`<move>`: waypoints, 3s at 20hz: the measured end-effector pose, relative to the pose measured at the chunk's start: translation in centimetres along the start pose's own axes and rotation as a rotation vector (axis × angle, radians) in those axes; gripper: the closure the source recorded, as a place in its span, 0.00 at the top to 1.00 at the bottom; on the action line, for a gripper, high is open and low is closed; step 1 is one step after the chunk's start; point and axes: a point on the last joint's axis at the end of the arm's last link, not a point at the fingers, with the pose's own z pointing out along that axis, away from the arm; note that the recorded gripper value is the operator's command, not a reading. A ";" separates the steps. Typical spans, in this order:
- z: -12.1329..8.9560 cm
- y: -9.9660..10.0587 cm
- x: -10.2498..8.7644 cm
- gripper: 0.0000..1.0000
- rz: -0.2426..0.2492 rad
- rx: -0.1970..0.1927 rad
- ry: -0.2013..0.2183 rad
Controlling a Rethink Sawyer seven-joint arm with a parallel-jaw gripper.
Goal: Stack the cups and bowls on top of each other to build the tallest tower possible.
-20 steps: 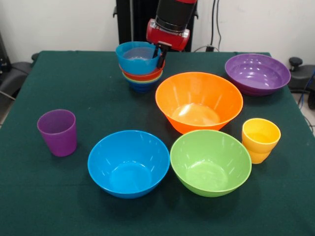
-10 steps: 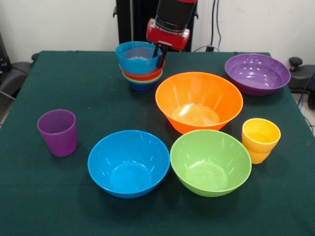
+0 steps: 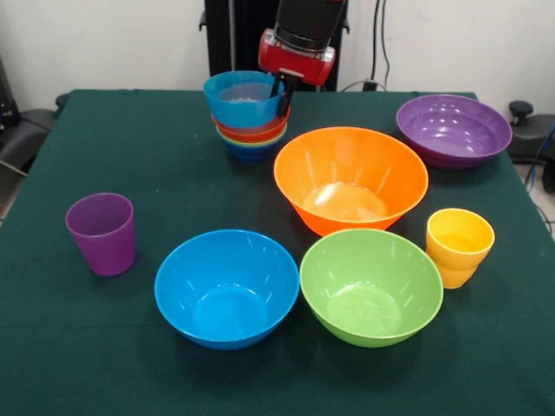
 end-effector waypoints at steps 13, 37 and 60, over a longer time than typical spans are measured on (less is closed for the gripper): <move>-0.6 0.2 0.4 0.00 0.020 -0.005 0.005; 0.3 0.5 0.9 0.00 0.015 -0.010 -0.002; 0.3 0.5 0.9 0.00 0.016 -0.009 -0.002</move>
